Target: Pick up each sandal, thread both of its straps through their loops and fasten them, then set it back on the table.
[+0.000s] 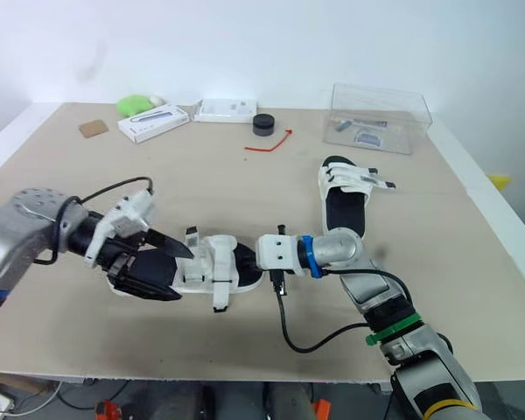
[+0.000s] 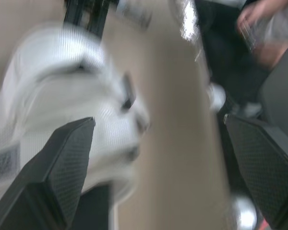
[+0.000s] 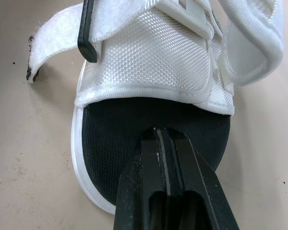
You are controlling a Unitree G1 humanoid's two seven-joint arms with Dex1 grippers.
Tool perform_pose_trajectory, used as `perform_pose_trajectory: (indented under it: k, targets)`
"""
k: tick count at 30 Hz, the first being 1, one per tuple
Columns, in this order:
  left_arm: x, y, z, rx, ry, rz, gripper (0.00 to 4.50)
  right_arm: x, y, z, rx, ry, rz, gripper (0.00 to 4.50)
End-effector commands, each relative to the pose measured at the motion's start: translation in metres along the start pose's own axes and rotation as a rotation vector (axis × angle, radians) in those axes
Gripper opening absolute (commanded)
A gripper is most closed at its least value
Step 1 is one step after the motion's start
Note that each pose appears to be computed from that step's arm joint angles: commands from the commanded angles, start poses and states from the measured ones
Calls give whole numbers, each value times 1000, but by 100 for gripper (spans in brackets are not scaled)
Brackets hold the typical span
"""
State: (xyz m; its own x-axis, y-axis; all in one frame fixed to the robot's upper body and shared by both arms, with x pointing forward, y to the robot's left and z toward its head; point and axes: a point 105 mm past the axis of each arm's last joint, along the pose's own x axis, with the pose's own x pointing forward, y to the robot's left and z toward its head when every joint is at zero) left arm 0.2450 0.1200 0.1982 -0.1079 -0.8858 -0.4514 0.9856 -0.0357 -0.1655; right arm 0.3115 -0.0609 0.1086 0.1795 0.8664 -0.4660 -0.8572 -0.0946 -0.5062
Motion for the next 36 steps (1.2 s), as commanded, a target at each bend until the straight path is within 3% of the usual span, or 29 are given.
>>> perform_pose_trajectory:
  k: [1,4,8,14,23,34,35,36]
  targets:
    - [2,-39,0,-106,-44,-104,444,6,17,-26,64,98,64,0]
    - [9,-59,-17,-235,-65,-134,444,8,17,-25,63,92,67,0]
    - [25,-66,-47,-339,-99,-32,444,9,18,-25,64,87,75,0]
    - [40,-33,-72,-354,-172,241,444,10,19,-26,62,86,89,0]
    - [63,-10,-74,-341,-274,327,444,10,20,-26,59,87,101,0]
    - [78,14,-71,-277,-268,305,444,9,19,-26,58,93,96,0]
    - [78,17,-70,-265,-268,306,395,8,19,-26,58,95,95,0]
    - [76,20,-68,-254,-274,312,395,8,19,-27,57,96,95,0]
